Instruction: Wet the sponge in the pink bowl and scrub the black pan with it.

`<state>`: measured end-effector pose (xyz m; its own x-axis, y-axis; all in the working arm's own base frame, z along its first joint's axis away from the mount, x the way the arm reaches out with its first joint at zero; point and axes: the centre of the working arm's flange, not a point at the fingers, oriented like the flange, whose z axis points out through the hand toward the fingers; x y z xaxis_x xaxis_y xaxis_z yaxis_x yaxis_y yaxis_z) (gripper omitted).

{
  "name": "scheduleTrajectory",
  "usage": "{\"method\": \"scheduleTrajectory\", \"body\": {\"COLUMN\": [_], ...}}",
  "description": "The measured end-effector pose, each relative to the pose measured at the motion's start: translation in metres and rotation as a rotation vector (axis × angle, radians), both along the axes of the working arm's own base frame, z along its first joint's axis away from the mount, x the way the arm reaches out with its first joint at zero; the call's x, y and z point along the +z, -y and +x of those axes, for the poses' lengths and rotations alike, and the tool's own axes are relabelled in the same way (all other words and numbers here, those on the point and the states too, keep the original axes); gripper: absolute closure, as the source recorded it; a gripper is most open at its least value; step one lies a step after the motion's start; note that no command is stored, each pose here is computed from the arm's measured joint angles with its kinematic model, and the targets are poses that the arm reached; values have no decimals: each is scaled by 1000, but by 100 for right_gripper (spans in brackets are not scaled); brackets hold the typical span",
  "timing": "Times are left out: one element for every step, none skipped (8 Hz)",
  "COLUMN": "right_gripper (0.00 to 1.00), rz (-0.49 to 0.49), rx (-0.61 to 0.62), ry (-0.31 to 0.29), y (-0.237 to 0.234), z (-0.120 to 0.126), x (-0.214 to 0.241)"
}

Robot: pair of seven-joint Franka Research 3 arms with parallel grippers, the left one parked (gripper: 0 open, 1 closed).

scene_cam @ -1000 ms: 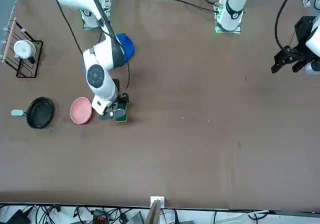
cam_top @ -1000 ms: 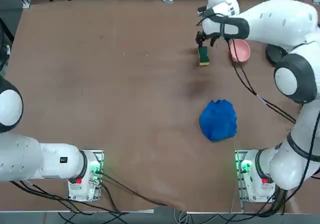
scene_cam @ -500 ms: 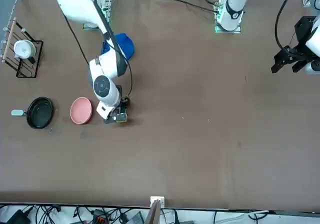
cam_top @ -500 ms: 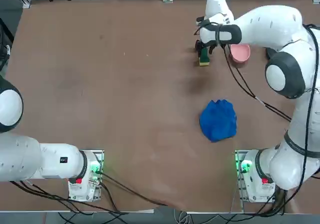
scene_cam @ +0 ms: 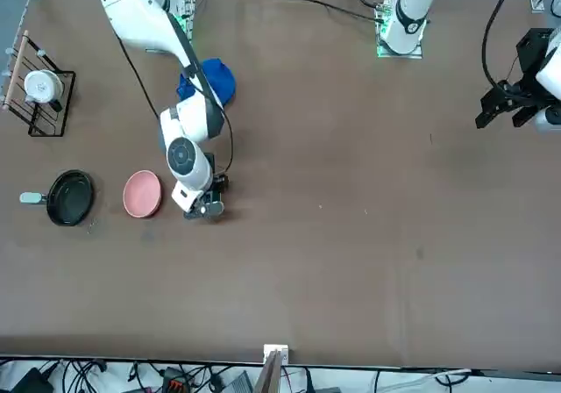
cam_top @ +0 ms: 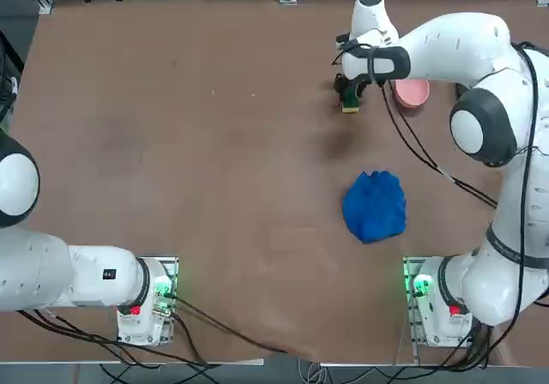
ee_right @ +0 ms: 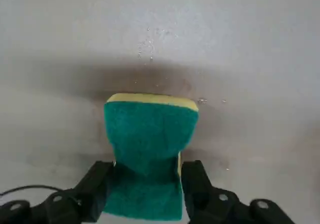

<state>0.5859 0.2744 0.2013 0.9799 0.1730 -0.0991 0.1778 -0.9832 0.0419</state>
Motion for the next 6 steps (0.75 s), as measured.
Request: {"method": "scheduleTrajectory", "body": {"right_gripper": [44, 65, 81, 87, 89, 89], "rz": [-2, -6, -17, -36, -48, -46], "rx": [-5, -12, -23, -45, -65, -63], "ry": [0, -3, -22, -57, -87, -110], "y": [3, 7, 14, 28, 49, 78], "z": [1, 3, 4, 7, 13, 20], "x": [-1, 0, 2, 11, 29, 54]}}
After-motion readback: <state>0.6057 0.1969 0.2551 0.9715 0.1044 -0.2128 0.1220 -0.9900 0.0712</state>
